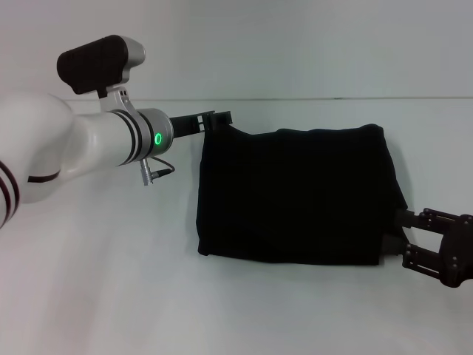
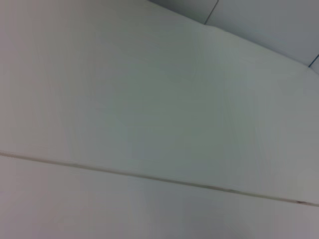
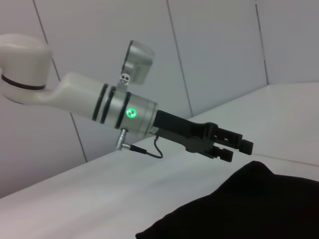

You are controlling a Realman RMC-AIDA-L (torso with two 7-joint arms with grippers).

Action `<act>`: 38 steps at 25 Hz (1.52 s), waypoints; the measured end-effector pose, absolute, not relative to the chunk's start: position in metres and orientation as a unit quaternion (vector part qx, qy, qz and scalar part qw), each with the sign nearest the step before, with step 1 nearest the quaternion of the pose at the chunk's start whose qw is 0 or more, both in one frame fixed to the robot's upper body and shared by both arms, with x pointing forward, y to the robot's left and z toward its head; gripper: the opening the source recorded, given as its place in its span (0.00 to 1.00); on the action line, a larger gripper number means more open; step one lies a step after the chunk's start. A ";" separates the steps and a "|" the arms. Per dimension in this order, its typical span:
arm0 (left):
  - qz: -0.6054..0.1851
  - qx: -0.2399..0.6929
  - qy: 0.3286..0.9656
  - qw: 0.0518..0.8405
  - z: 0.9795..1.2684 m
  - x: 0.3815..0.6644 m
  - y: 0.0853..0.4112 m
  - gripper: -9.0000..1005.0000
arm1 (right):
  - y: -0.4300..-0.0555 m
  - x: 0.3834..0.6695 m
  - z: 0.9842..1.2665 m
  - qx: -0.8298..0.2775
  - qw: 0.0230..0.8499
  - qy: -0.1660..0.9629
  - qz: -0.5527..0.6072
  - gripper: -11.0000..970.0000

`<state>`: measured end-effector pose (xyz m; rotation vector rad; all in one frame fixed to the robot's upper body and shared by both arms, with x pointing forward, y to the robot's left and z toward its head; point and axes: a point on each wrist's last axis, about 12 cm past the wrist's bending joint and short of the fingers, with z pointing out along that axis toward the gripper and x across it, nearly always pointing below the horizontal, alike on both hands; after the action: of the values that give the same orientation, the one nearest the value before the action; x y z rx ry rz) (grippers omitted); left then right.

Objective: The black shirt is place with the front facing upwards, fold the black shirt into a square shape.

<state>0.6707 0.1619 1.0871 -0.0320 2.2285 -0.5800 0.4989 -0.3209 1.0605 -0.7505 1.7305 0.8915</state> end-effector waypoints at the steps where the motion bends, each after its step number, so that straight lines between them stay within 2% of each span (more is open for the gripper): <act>1: -0.226 -0.012 0.884 0.408 1.086 0.671 0.162 0.79 | -0.321 0.499 1.061 -0.311 0.504 0.716 0.370 0.63; 17: -0.209 0.025 0.889 0.407 1.082 0.669 0.146 0.79 | -0.318 0.500 1.062 -0.314 0.502 0.712 0.377 0.63; 38: -0.181 0.039 0.896 0.403 1.073 0.664 0.146 0.79 | -0.317 0.501 1.063 -0.310 0.497 0.714 0.383 0.63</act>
<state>0.6642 0.1460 1.0727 0.0984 2.2635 -0.4583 0.5011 -0.3168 1.0630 -0.7519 1.7295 0.9278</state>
